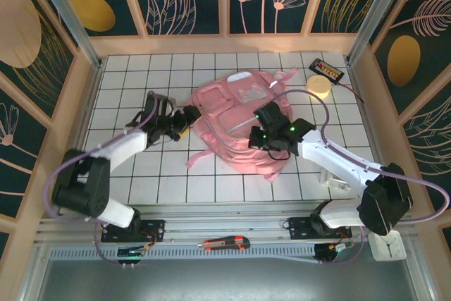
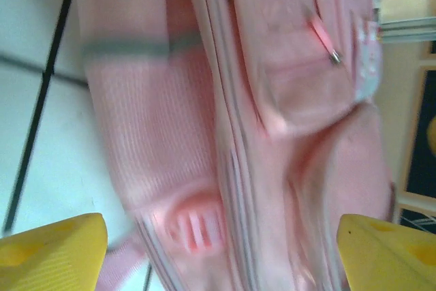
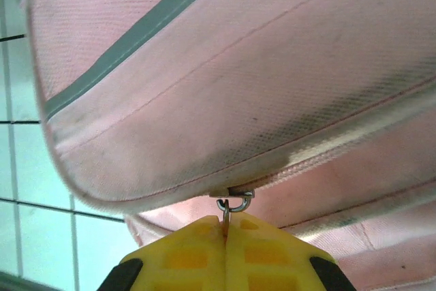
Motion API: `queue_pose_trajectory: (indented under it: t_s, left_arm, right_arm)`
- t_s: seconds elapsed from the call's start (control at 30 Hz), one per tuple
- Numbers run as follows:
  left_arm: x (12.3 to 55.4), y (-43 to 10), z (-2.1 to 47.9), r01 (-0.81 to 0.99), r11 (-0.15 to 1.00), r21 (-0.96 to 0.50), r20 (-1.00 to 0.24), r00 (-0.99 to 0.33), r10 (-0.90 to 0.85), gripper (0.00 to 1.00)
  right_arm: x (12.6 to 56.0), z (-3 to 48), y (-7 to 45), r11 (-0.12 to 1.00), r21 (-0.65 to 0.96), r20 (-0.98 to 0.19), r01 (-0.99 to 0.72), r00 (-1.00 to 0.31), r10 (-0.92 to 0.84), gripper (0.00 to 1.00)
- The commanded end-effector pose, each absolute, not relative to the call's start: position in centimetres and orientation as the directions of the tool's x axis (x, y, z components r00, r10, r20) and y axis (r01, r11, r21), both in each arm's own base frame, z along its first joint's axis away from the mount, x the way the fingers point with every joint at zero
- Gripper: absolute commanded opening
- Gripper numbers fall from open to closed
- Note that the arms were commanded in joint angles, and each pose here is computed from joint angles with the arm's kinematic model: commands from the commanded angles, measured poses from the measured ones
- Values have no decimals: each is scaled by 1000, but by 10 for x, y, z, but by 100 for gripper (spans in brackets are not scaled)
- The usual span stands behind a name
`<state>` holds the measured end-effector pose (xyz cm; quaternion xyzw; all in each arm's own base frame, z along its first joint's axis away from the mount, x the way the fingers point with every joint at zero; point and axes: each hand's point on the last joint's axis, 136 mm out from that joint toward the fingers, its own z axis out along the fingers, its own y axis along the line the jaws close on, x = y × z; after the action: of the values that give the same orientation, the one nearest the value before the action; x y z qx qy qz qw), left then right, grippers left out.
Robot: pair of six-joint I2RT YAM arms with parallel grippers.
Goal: Pack the student bag
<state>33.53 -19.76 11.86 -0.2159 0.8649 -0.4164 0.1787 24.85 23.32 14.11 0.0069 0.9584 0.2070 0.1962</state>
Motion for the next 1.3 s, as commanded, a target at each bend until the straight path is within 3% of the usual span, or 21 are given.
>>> queue_pose_trajectory:
  t_s: [0.0,0.2,0.33,0.53,0.63,0.7,0.73,1.03,1.27]
  left_arm:
    - [300,-216,126,-274,452,-849,-29,-830,-557,88]
    - [257,-259,123,-322,276,-906,114,-812,-572,77]
    - [253,-259,118,-341,251,-906,132,-791,-597,62]
    - [254,-255,112,-350,235,-907,139,-774,-618,52]
    - [257,-255,107,-354,226,-907,141,-764,-630,37]
    - [259,-254,104,-354,230,-906,136,-761,-634,17]
    - [259,-254,101,-355,234,-905,134,-760,-636,1]
    - [262,-197,86,-393,287,-873,87,-706,-703,0]
    - [265,-180,86,-394,334,-856,58,-715,-696,0]
  right_arm:
    - [241,164,270,850,520,-344,-86,-932,116,0]
    - [220,175,314,807,574,-314,-140,-948,58,0]
    - [210,172,332,807,568,-306,-162,-952,25,0]
    - [202,171,343,797,580,-300,-168,-954,18,0]
    - [198,169,347,797,579,-297,-173,-955,8,0]
    - [198,167,344,808,565,-291,-167,-957,6,0]
    - [198,164,340,820,550,-289,-161,-957,7,0]
    - [197,134,237,955,297,-234,-24,-971,48,0]
    - [224,143,165,980,193,-282,57,-953,111,0]
